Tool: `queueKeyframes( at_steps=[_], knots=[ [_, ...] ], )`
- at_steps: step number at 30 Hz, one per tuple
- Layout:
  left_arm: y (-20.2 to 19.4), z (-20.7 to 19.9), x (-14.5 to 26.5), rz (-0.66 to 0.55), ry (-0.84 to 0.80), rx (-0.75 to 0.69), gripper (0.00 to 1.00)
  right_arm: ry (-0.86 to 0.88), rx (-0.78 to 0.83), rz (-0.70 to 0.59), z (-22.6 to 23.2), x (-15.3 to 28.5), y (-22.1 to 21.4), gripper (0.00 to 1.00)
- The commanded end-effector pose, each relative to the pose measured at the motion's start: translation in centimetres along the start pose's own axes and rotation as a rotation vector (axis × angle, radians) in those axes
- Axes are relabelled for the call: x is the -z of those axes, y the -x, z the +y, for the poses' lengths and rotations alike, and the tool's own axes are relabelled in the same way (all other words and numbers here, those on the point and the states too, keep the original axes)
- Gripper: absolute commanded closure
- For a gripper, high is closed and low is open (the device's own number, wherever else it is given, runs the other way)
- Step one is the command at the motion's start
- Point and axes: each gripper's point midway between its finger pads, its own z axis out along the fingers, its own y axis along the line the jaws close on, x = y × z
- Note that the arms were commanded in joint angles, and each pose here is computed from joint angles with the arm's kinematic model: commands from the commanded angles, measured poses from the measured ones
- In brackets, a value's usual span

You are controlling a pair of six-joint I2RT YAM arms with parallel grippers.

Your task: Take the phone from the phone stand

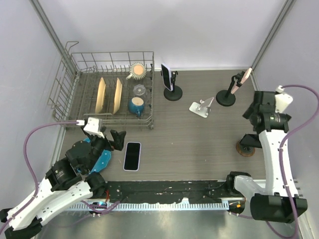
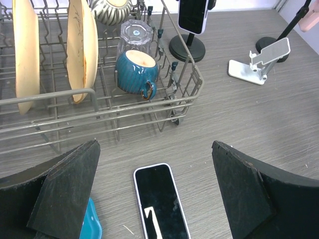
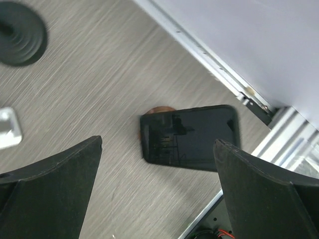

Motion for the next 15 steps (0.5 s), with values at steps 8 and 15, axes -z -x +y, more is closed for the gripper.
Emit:
queueKeyframes(
  at_steps=[8,15],
  knots=[
    [1.0,-1.3,0.9,-0.047,-0.105,0.045,0.0,-0.239,-0.298,0.016,-8.1,-3.5,0.9,0.0],
    [0.9,-1.7,1.1,-0.047,-0.133,0.059,0.0,-0.148,-0.442,0.101,-7.6,-6.0,-1.9,0.03]
  ],
)
